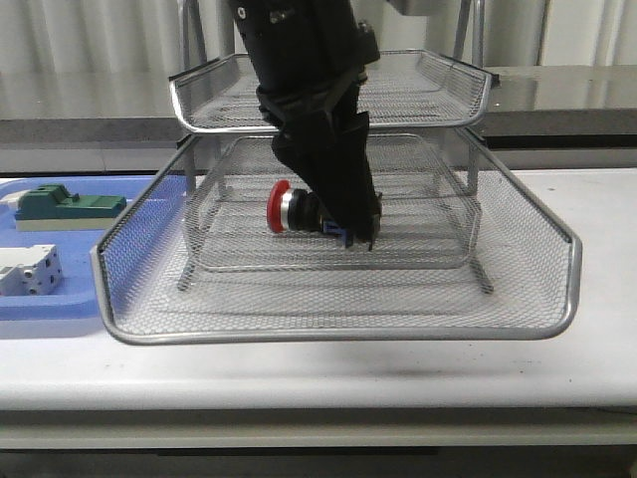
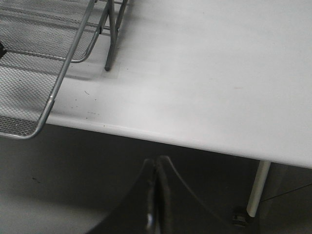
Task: Place button on rack with both arms
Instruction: 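Carry the button with the left gripper into the pulled-out middle tray, then open the left gripper, release the button, and lift away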
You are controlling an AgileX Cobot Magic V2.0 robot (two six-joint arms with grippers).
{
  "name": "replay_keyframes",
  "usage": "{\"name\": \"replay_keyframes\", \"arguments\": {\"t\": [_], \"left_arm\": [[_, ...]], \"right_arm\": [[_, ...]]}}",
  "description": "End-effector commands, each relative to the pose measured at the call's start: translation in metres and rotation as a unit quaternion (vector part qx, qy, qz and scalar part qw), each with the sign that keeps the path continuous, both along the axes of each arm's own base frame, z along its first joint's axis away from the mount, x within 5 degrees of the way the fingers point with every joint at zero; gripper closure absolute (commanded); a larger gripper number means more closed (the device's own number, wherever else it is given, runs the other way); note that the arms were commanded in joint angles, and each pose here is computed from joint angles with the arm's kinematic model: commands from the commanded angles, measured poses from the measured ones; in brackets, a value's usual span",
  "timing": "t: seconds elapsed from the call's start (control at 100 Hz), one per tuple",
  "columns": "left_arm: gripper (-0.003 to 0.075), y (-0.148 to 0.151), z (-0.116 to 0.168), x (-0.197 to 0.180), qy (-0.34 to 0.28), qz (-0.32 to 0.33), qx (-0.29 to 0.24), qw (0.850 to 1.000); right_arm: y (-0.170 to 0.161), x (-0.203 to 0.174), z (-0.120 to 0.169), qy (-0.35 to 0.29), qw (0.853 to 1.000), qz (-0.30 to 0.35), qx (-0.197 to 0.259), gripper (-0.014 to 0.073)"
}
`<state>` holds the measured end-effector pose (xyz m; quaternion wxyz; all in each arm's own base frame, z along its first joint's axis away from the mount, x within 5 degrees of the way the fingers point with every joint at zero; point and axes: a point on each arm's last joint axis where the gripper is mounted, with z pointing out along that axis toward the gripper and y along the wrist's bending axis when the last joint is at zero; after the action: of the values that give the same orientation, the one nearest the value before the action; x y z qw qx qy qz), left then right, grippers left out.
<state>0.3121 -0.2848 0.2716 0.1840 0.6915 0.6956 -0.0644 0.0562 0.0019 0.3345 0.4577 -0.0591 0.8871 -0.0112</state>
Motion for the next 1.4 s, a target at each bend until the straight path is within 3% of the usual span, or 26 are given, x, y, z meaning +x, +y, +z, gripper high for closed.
{"name": "replay_keyframes", "arguments": {"t": [0.0,0.24,0.44,0.57,0.85,0.97,1.13,1.39], "left_arm": [[0.0237,-0.001,0.03,-0.006,-0.031,0.007,-0.044,0.999],[0.0237,0.002,0.038,-0.009,-0.018,0.043,-0.055,0.997],[0.0238,0.022,0.076,-0.016,-0.025,0.118,-0.104,0.987],[0.0238,0.052,0.103,-0.013,-0.03,0.192,-0.139,0.971],[0.0238,0.144,0.154,-0.011,-0.066,0.327,-0.183,0.925],[0.0238,0.183,0.17,-0.019,-0.089,0.382,-0.199,0.898],[0.0241,0.221,0.175,-0.041,-0.116,0.43,-0.215,0.869],[0.0241,0.26,0.163,-0.105,-0.206,0.495,-0.282,0.796]], "right_arm": [[0.0,0.002,0.012,-0.041,0.999,0.0,-0.001,0.0666],[0.0,0.002,0.012,-0.041,0.999,0.0,-0.001,0.0666],[0.0,0.002,0.012,-0.041,0.999,0.0,-0.001,0.0666],[0.0,0.002,0.012,-0.041,0.999,0.0,-0.001,0.0666],[0.0,0.002,0.012,-0.041,0.999,0.0,-0.001,0.0666],[0.0,0.002,0.012,-0.041,0.999,0.0,-0.001,0.0666],[0.0,0.002,0.012,-0.041,0.999,0.0,-0.001,0.0666],[0.0,0.002,0.012,-0.041,0.999,0.0,-0.001,0.0666]]}}
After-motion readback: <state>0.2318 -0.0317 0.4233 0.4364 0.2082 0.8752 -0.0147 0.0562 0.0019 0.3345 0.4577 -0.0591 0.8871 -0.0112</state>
